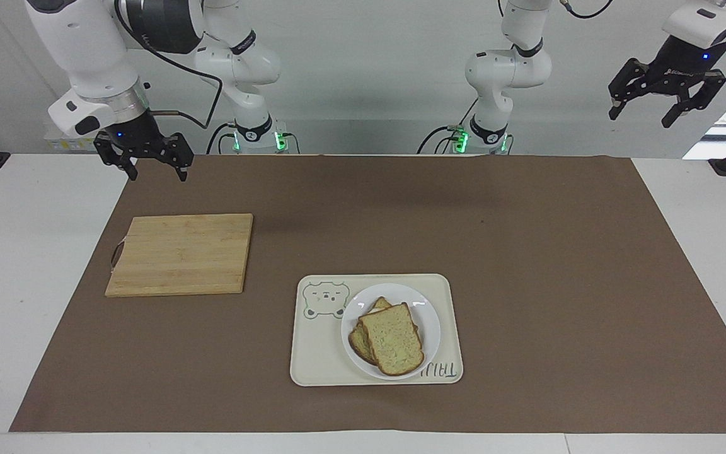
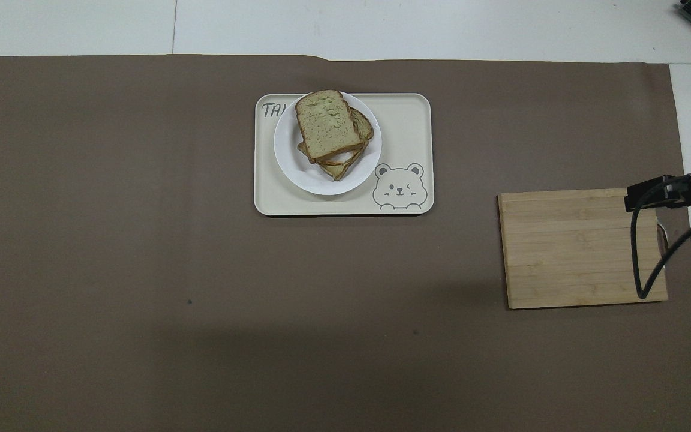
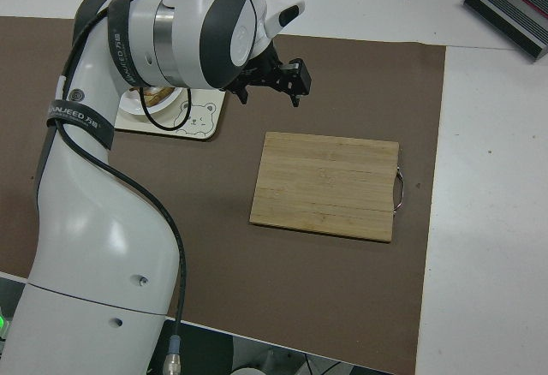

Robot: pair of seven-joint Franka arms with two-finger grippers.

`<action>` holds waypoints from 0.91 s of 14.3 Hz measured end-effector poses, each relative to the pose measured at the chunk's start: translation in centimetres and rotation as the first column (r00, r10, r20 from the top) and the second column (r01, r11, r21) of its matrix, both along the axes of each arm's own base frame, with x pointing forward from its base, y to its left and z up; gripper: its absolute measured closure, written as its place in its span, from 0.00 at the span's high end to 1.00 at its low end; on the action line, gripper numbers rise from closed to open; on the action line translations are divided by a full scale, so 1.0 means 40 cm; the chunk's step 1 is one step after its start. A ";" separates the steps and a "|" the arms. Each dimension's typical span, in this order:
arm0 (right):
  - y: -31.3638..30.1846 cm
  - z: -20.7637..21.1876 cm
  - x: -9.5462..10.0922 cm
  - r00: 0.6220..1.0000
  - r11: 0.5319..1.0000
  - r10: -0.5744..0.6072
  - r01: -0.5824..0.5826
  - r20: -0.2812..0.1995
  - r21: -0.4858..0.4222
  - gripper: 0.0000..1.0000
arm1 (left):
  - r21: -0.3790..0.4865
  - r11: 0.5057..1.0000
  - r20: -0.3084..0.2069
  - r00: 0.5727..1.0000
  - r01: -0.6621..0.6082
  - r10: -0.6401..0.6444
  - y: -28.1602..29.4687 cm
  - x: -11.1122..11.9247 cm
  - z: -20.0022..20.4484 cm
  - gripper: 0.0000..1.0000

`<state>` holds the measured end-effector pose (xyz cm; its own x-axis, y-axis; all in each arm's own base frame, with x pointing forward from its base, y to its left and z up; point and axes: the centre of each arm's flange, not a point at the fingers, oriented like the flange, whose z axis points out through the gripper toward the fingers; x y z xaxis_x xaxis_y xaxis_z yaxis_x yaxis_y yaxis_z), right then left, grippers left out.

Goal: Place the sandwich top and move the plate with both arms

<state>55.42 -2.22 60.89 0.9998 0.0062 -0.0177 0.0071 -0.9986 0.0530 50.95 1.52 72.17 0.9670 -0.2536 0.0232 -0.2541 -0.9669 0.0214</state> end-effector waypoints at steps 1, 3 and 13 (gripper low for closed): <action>0.000 0.000 0.000 1.000 1.000 0.000 0.000 0.000 0.000 1.00 | 0.002 1.000 0.002 1.000 -0.001 0.001 0.001 -0.002 0.003 1.00; 0.000 0.000 0.000 1.000 1.000 0.000 0.000 0.000 0.000 1.00 | 0.004 1.000 -0.002 1.000 -0.005 0.005 0.007 -0.013 0.009 1.00; 0.000 0.000 0.000 1.000 1.000 0.000 0.000 0.000 0.000 1.00 | 0.000 1.000 -0.051 0.999 -0.019 0.019 0.016 0.013 -0.131 1.00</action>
<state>55.42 -2.22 60.89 0.9998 0.0062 -0.0177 0.0071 -0.9986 0.0530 51.46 2.16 66.95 0.9717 -0.2350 -0.0259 -0.2340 -0.9716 0.0340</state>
